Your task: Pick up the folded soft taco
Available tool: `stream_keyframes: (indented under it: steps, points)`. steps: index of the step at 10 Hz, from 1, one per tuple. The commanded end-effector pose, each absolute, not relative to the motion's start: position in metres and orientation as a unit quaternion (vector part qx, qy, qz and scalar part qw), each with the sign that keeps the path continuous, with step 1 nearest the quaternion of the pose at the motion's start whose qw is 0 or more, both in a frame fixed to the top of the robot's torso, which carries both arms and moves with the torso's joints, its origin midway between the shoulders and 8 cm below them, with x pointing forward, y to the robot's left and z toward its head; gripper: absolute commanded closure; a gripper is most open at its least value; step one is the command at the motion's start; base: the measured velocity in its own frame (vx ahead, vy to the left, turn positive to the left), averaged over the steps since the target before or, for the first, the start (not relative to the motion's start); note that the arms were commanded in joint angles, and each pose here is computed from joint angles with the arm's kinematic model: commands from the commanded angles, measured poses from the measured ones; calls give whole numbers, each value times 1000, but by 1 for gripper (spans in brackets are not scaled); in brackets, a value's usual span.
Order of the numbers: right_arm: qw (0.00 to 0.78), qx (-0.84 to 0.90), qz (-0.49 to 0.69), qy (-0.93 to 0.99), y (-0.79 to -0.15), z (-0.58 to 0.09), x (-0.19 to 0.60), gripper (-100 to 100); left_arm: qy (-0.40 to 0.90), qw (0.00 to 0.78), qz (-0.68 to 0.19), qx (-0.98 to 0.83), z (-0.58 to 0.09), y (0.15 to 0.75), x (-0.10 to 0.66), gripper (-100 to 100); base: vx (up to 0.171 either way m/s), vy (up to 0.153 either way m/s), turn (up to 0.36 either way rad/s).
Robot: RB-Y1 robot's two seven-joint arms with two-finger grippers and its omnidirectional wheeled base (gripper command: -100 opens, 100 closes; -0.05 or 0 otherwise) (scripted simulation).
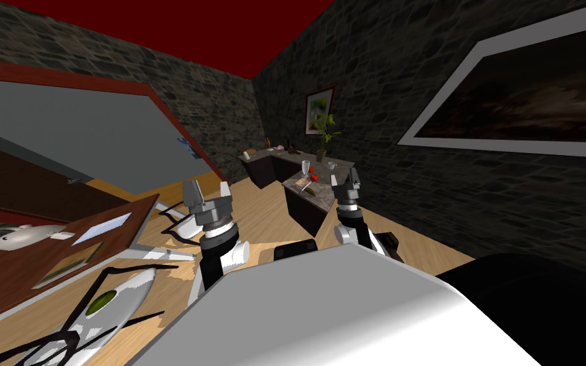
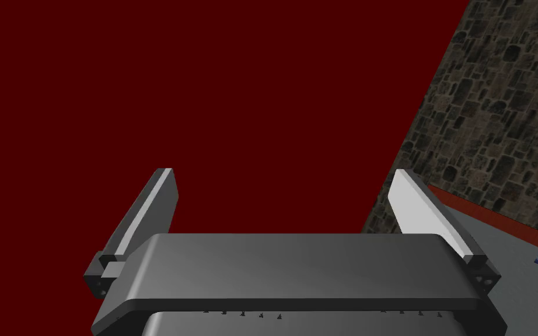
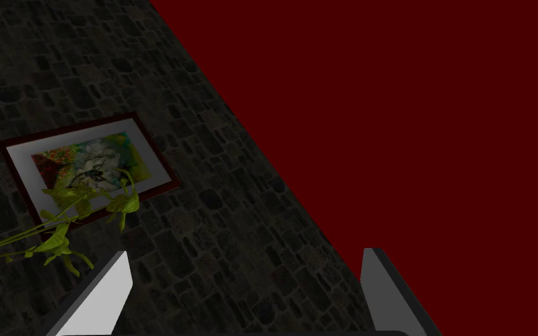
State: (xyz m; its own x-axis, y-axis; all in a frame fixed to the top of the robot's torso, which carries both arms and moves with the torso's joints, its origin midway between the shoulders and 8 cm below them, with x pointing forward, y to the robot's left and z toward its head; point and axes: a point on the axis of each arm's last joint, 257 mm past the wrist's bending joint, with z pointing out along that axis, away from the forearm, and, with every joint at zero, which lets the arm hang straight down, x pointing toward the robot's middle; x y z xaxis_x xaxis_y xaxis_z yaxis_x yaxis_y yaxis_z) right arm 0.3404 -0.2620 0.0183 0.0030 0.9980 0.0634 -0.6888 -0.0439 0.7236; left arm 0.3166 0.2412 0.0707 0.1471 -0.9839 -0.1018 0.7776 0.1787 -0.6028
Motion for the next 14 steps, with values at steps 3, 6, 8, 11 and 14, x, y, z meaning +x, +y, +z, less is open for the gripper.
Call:
stream_keyframes:
  steps: [3,6,8,11,14]
  points:
    - [629,291,656,298,-257,-2,349,-100,245,728,-605,-210,71,241,317,0,6,22,-29]
    - [611,285,651,350,-255,-34,359,-100,245,728,-605,-210,71,241,317,0,17,57,-50]
    - [603,279,647,375,-255,-47,362,-100,245,728,-605,-210,71,241,317,0,4,44,-30]
    - [588,274,635,419,-259,-76,368,-100,245,728,-605,-210,71,241,317,0,11,43,-40]
    - [579,265,626,451,-262,-91,370,-100,245,728,-605,-210,71,241,317,0,10,37,-34]
